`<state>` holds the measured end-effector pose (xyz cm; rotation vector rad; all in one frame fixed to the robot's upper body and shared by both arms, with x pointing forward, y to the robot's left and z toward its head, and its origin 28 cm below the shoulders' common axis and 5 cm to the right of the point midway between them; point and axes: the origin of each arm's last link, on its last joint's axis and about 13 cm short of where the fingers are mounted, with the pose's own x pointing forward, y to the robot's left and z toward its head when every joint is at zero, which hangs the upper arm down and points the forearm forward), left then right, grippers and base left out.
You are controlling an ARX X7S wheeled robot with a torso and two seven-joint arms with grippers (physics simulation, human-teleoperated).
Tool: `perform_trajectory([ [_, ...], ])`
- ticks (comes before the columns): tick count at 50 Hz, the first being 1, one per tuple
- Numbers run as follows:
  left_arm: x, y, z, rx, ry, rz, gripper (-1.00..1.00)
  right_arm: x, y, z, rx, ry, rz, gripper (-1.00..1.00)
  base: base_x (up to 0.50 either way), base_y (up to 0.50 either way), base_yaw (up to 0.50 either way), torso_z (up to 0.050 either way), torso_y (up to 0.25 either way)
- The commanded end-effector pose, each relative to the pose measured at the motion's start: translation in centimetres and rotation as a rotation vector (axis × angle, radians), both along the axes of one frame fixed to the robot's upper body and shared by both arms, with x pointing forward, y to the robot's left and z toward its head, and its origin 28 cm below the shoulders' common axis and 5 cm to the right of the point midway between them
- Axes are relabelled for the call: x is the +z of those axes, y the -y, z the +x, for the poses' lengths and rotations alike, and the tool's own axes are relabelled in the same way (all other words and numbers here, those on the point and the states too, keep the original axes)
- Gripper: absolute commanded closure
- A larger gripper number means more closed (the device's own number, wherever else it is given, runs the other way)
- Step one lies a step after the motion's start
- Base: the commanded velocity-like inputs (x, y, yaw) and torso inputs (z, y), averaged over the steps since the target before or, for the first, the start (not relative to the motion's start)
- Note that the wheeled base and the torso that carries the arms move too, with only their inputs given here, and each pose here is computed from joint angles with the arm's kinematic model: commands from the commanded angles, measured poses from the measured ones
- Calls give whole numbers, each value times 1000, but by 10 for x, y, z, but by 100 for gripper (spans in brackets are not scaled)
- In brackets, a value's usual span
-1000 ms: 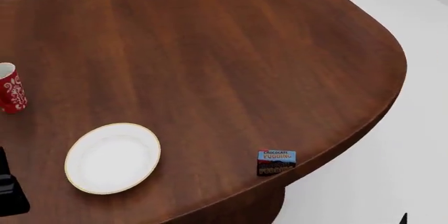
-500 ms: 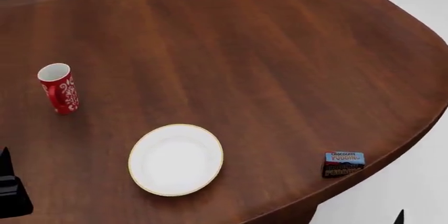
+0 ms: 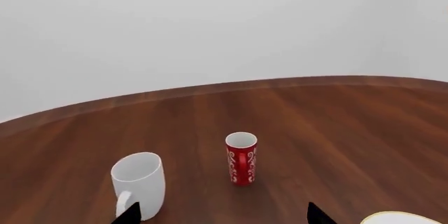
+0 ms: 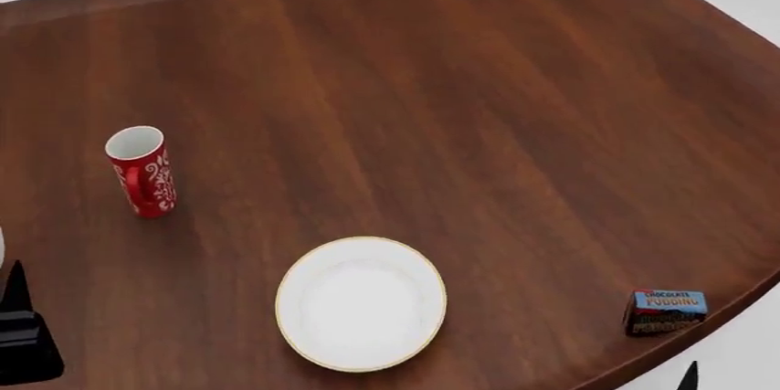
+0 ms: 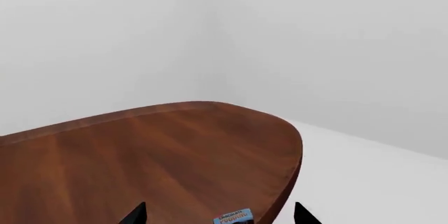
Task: Put the white mug on the plate.
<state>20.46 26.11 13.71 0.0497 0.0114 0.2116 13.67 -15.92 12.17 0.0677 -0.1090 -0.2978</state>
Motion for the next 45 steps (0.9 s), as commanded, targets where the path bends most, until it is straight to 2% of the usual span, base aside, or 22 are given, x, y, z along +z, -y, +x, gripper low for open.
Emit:
perform_trajectory([
  [1,0,1,-1,-3,0,4,-100,0,-1,-1,20,19,3,-100,267,-37,0,0,0],
  [34,-1,4,2,-9,-7,13,-100,-4,0,2,28,24,20,-100,305,57,0,0,0],
  [45,-2,4,2,-15,-9,7,-100,-3,0,2,29,24,24,-100,252,-84,0,0,0],
])
